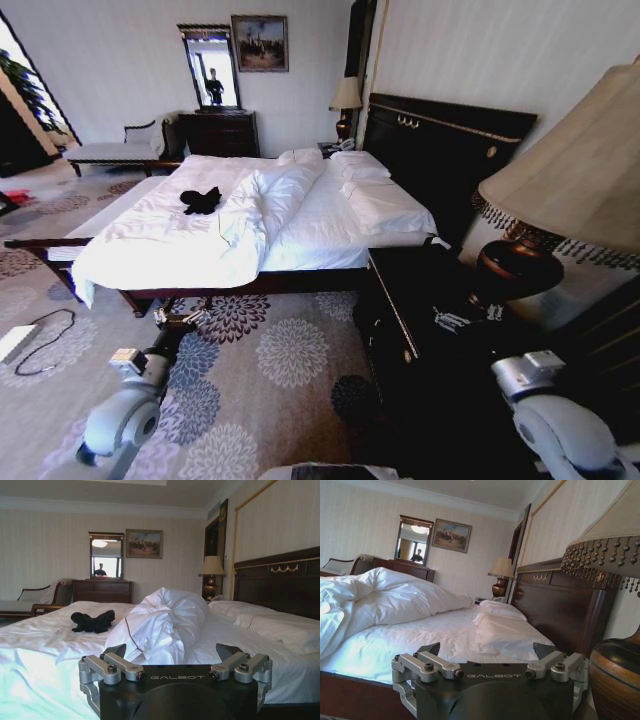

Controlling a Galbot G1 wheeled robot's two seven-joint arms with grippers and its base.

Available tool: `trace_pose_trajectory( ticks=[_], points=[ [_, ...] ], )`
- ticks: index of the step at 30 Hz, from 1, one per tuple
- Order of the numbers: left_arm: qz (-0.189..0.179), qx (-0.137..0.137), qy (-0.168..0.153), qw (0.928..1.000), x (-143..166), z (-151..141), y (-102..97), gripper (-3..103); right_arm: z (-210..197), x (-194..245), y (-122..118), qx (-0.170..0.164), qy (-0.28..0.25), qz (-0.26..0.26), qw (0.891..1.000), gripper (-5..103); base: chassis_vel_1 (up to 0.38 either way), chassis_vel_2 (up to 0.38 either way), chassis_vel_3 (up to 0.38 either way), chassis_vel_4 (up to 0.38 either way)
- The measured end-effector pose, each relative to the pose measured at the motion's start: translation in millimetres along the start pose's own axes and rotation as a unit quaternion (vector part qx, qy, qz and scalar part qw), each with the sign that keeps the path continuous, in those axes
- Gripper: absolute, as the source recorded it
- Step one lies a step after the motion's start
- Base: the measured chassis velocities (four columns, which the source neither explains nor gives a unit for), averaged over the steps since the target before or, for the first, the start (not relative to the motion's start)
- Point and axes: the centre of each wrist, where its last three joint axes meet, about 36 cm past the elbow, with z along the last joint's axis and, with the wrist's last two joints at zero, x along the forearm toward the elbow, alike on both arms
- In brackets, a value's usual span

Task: Fold the clothes on the bed.

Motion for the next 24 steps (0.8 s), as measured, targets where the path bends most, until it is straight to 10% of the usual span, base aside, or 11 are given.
trace_pose_trajectory(
  ticks=[24],
  points=[
    [-0.002,0.005,0.007,1.0000,-3.1,3.3,-1.9,100,7.2,1.9,0.0,0.002,0.008,0.000,1.000,100,-0.028,0.024,0.026,-0.028]
  ],
)
